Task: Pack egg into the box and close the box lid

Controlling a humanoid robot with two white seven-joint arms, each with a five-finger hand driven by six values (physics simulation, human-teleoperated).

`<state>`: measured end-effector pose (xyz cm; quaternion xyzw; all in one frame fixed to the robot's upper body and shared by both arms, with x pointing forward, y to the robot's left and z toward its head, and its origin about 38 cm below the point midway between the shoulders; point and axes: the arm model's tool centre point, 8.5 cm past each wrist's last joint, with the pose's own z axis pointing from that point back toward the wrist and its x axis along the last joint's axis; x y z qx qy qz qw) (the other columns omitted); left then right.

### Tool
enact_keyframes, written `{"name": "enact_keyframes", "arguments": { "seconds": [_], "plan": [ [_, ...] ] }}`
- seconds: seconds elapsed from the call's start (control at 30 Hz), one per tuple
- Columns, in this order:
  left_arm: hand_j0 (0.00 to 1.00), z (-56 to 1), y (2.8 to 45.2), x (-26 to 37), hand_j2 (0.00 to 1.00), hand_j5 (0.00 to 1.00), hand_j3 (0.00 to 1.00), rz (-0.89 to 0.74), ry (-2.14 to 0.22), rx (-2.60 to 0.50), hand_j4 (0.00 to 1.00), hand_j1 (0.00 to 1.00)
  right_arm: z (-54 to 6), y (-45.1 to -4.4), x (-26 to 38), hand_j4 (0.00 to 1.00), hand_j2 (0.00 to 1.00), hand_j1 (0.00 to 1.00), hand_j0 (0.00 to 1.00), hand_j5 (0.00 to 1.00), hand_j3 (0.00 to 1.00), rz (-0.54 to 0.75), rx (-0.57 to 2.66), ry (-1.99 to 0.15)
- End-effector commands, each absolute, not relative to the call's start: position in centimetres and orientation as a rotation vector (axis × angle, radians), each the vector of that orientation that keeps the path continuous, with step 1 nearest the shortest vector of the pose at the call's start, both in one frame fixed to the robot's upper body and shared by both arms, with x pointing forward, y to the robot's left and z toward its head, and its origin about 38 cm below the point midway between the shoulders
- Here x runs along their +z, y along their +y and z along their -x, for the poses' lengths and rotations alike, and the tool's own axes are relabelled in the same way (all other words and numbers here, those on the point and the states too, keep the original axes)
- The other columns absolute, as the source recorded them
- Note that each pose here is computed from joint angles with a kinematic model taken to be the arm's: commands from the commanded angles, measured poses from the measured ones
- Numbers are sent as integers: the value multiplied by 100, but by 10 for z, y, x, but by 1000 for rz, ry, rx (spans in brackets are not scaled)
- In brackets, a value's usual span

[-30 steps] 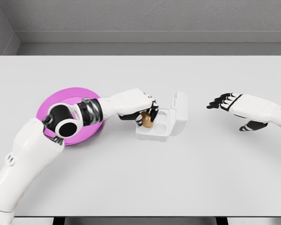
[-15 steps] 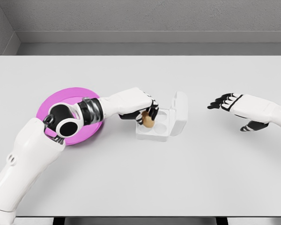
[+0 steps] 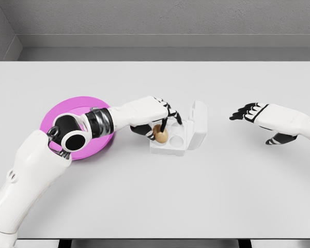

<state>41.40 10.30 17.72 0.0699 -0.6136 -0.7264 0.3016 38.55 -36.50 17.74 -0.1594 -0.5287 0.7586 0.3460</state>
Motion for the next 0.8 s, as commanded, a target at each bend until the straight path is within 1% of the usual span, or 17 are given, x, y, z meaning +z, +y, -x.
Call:
{"name": "enact_keyframes", "arguments": {
  "seconds": [0.0,0.33,0.53,0.6,0.67,0.73,0.77],
  "plan": [
    [78,-414,103,177,78,78,78,-184,-1630,-1924,78,78,-386,-365,179,100,100,100,100,100,100,415,1963,-1377],
    [79,-414,104,178,79,79,79,-187,-1631,-1924,79,79,-386,-366,179,100,100,100,100,100,100,415,1962,-1375],
    [81,-416,114,179,81,81,81,-210,-1617,-1919,81,81,-386,-365,179,100,100,100,100,100,100,414,1961,-1378],
    [84,-417,116,179,84,84,84,-214,-1615,-1918,84,84,-386,-365,179,100,100,100,100,100,100,415,1963,-1377],
    [84,-415,116,183,84,84,84,-221,-1623,-1925,84,84,-386,-365,179,100,100,100,100,100,100,415,1963,-1377],
    [86,-414,122,186,86,86,86,-236,-1623,-1932,86,86,-386,-365,179,100,100,100,100,100,100,414,1961,-1378],
    [94,-414,127,188,94,94,94,-249,-1623,-1928,94,94,-386,-365,179,100,100,100,100,100,100,414,1961,-1378]
  ]
}}
